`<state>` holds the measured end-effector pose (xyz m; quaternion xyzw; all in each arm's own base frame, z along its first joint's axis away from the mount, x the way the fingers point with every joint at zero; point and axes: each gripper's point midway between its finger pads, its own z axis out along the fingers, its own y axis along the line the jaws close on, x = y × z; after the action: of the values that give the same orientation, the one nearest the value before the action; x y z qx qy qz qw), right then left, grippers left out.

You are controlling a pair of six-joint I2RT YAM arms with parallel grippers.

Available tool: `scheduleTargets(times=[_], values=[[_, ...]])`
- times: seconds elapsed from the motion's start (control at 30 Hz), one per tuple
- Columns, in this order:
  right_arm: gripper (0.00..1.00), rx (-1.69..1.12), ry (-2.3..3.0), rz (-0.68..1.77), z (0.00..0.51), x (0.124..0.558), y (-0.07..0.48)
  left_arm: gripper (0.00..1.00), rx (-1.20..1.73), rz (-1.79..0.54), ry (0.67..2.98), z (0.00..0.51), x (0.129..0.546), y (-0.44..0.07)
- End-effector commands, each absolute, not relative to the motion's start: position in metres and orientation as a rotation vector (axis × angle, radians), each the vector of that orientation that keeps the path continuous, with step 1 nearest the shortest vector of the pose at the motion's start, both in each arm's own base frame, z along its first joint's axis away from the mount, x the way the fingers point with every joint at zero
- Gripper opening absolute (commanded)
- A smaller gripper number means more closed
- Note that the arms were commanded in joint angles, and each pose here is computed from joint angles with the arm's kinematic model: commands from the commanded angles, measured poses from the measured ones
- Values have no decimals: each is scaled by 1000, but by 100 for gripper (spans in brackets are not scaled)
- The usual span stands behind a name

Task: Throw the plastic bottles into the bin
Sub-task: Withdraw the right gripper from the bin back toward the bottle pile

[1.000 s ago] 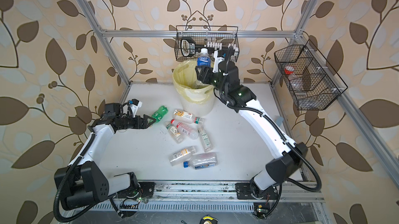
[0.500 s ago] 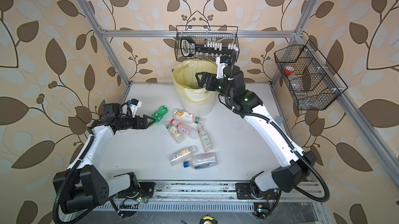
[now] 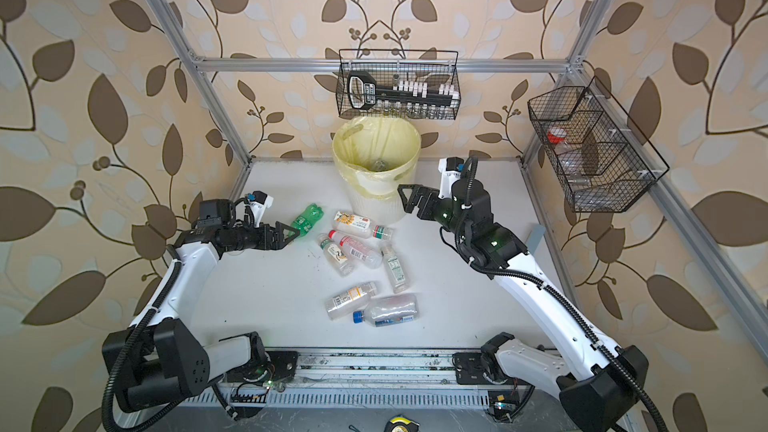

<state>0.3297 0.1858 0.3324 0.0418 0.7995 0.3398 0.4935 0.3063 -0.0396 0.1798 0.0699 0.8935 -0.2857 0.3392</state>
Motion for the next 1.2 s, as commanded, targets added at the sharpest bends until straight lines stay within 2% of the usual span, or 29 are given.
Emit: scheduleTargets(times=[0.0, 0.57, 1.17], values=[[100, 130, 1946, 840, 326, 317, 181, 99, 227, -713, 2273, 200, 308, -38], [100, 302, 2093, 747, 230, 248, 134, 99, 367, -673, 2292, 225, 308, -38], [100, 299, 2218, 750, 190, 229, 135, 99, 517, -622, 2419, 208, 271, -60]])
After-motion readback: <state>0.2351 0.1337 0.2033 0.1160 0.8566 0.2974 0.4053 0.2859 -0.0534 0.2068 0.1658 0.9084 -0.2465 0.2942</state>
